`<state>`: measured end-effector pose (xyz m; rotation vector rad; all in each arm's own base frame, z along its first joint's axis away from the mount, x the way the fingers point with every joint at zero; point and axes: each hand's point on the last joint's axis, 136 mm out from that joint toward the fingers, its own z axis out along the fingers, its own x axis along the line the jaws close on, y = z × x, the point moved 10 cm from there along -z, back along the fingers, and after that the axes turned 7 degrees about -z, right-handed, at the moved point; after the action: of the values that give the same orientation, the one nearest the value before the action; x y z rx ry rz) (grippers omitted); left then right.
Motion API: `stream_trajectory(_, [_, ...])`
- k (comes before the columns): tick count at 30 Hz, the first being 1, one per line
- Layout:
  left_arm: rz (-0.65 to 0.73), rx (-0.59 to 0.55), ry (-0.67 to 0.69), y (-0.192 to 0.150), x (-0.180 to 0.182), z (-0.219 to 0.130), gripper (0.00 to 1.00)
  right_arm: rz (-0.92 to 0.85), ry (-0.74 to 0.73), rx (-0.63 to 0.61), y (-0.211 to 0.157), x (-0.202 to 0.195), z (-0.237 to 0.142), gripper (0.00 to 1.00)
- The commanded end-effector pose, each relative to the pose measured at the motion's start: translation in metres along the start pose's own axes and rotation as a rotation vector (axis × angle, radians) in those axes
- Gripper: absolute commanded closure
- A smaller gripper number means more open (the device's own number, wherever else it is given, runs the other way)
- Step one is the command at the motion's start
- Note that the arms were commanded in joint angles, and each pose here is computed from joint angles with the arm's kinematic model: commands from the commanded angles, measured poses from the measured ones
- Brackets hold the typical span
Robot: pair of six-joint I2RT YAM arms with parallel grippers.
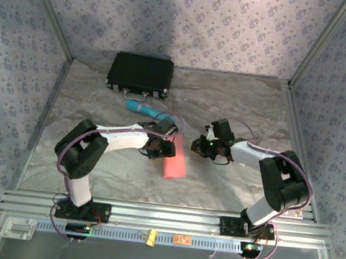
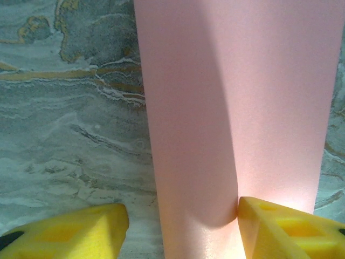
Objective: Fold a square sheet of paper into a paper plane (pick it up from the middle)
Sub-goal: Hold the square sheet of paper at the center of the table.
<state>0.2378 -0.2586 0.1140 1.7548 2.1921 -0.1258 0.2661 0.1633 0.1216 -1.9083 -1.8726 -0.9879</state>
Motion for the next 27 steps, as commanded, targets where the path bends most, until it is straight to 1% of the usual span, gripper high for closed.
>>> stream_trajectory(1, [0.018, 0.054, 0.07, -0.01, 0.016, 0.036, 0.41, -0.046, 0.045, 0.009, -0.001, 0.01, -0.002, 0.87])
stream_trajectory(4, [0.018, 0.057, 0.069, -0.011, 0.016, 0.038, 0.4, -0.061, 0.06, 0.021, -0.001, 0.013, 0.001, 0.89])
stream_trajectory(9, [0.016, 0.06, 0.068, -0.011, 0.016, 0.039, 0.41, -0.089, 0.087, 0.059, -0.002, 0.021, 0.011, 1.0])
stream_trajectory(17, [0.014, 0.063, 0.073, -0.012, 0.018, 0.041, 0.4, -0.104, 0.084, 0.082, -0.002, 0.026, 0.027, 1.0])
stream_trajectory(27, [0.011, 0.066, 0.069, -0.012, 0.018, 0.042, 0.4, -0.121, 0.126, 0.153, -0.004, 0.032, 0.047, 1.0])
